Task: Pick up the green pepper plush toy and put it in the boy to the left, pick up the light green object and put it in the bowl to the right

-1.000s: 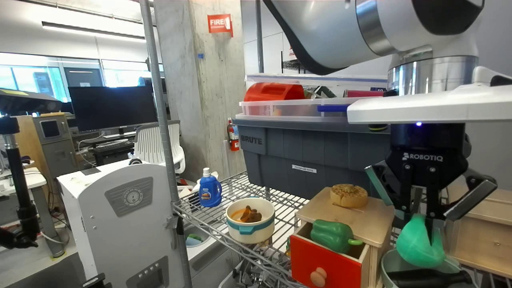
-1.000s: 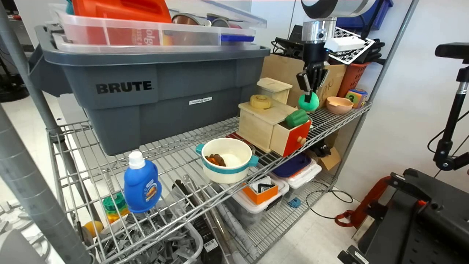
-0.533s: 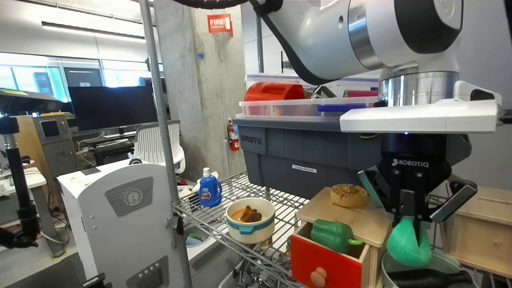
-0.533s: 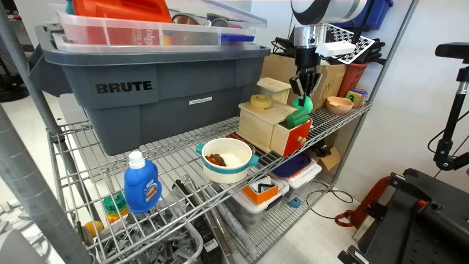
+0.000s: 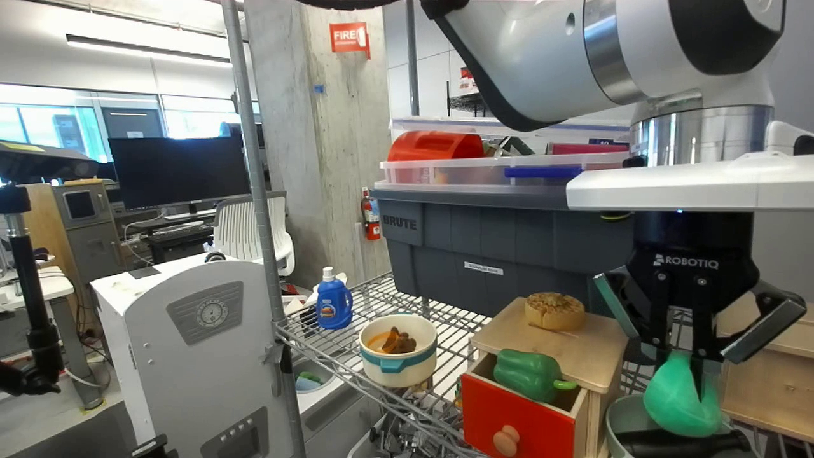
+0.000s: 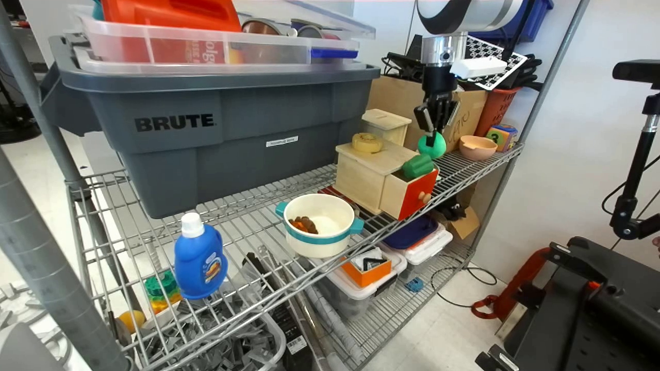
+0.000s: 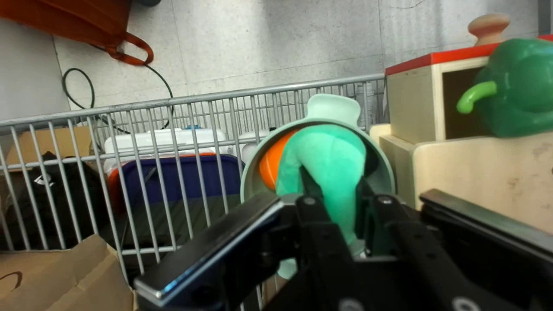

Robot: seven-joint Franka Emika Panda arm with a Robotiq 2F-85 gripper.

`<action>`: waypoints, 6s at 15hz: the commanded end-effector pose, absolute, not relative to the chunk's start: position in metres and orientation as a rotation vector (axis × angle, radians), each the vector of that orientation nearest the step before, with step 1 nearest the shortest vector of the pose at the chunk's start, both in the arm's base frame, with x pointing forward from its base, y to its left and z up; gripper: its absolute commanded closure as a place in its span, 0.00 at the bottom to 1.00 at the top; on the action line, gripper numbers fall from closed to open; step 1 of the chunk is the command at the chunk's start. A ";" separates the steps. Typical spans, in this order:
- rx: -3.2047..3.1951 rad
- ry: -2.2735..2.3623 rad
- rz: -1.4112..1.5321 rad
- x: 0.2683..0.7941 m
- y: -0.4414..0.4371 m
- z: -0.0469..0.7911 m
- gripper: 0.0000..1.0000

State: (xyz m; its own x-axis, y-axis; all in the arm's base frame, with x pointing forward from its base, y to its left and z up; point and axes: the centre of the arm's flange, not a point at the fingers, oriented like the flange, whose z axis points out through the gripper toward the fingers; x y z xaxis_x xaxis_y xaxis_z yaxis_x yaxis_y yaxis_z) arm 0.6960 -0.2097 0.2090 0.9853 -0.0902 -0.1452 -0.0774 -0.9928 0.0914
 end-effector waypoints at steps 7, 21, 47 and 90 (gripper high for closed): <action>3.041 -0.156 -0.250 0.708 -0.215 0.216 0.20; 3.032 -0.132 -0.217 0.704 -0.197 0.230 0.00; 2.984 0.100 -0.265 0.685 -0.065 0.241 0.00; 2.847 0.509 -0.375 0.683 0.066 0.206 0.00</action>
